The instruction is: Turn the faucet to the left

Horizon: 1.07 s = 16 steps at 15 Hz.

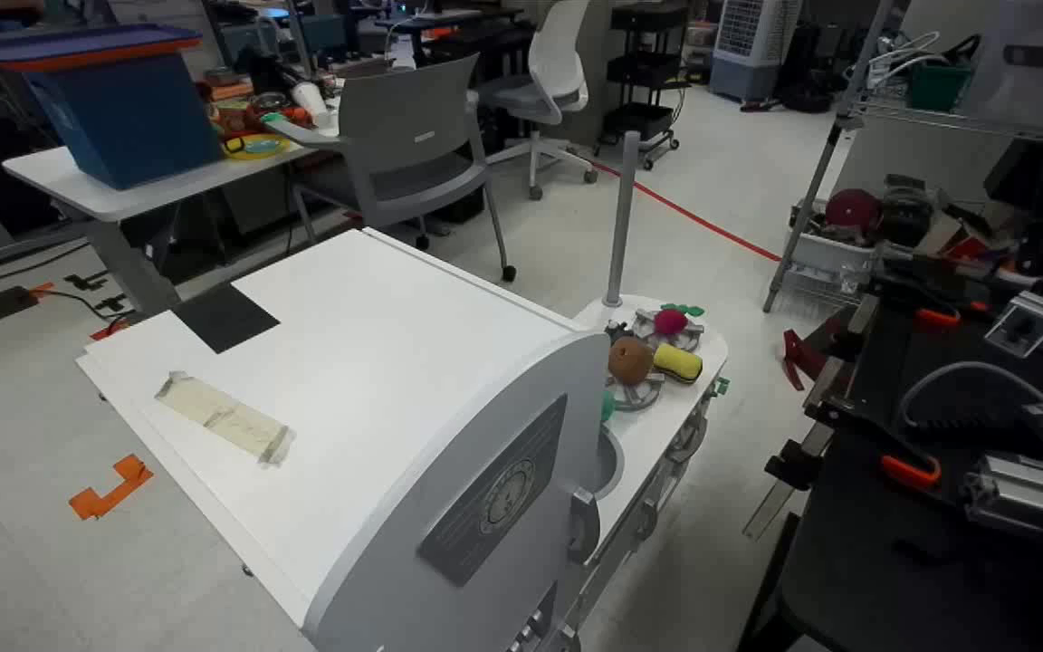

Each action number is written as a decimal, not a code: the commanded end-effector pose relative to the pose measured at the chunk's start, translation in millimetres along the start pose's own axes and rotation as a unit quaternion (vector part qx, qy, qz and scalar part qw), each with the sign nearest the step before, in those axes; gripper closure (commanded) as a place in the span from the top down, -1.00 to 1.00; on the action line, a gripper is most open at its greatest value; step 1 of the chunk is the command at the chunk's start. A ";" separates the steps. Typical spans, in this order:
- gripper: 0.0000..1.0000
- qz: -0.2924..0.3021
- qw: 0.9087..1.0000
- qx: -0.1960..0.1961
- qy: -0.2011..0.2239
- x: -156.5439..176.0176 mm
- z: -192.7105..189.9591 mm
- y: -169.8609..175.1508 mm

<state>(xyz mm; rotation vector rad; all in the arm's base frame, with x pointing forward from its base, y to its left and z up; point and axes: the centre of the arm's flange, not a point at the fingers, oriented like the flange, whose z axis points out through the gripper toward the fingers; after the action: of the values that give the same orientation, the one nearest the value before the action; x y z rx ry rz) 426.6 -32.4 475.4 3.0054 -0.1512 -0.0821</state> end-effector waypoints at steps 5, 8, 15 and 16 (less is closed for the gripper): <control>1.00 0.000 1.000 0.000 0.002 0.4 -1.3 0.1; 1.00 0.000 1.000 0.000 0.002 0.4 -1.3 0.1; 1.00 -0.017 0.999 -0.044 -0.027 62.4 27.0 -11.4; 1.00 -0.018 0.997 -0.056 -0.041 85.0 43.2 -16.5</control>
<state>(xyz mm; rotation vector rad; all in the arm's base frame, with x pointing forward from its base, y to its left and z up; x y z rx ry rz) 445.9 -34.0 458.4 2.9602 -0.1110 -0.1295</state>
